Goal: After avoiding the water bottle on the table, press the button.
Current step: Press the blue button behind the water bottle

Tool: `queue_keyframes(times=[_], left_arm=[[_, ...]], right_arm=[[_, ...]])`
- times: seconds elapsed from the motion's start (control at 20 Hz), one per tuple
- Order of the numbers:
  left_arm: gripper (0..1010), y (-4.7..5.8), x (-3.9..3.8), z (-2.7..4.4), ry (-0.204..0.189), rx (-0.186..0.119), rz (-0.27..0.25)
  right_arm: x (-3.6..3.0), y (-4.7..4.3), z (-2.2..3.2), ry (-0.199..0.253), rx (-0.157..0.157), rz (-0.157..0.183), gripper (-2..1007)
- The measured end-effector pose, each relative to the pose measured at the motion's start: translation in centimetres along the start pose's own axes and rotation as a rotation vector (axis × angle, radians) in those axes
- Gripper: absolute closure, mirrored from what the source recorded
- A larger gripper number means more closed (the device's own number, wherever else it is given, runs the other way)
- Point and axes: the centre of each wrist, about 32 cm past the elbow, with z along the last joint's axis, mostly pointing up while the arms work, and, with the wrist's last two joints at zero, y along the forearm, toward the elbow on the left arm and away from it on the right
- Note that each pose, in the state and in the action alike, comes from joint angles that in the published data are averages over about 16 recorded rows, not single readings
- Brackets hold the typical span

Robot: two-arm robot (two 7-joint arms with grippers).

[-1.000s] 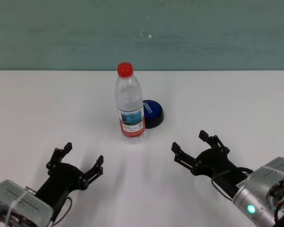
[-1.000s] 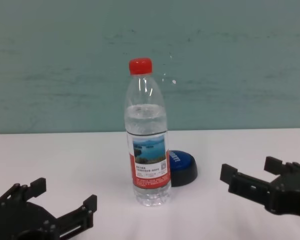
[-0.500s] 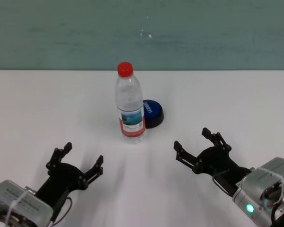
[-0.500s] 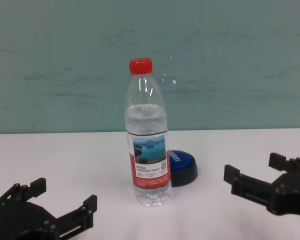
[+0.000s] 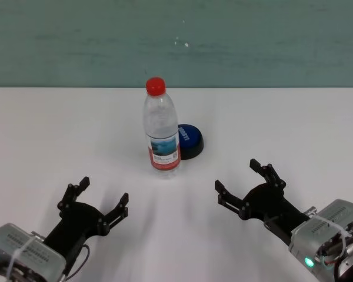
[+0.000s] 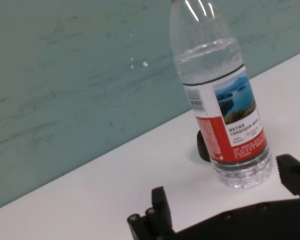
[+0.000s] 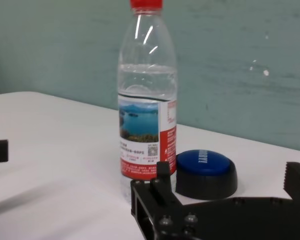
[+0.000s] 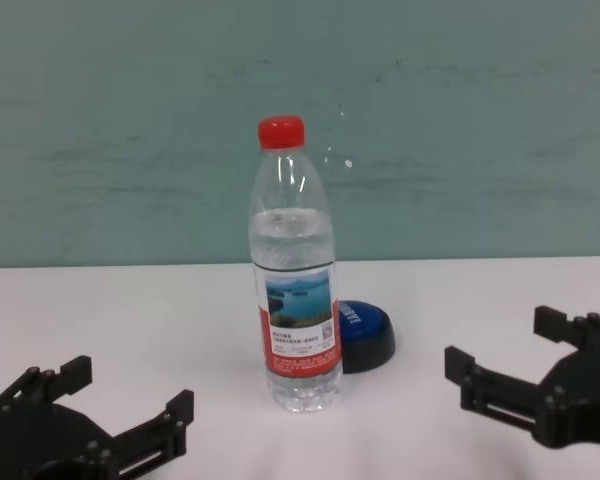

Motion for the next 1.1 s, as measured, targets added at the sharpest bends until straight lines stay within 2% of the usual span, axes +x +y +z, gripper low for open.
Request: queue_keyframes(times=[0.25, 0.7, 1.1], left_arm=[[10, 0.0, 0.0, 0.0, 0.0, 0.0, 0.0], [10, 0.0, 0.0, 0.0, 0.0, 0.0, 0.0], [10, 0.0, 0.0, 0.0, 0.0, 0.0, 0.0]], right_arm=[[0.18, -0.4, -0.14, -0.01, -0.004, 0.016, 1], [0.37, -1.07, -0.18, 0.001, -0.006, 0.03, 1], [0.51, -0.77, -0.09, 0.03, -0.003, 0.017, 1]])
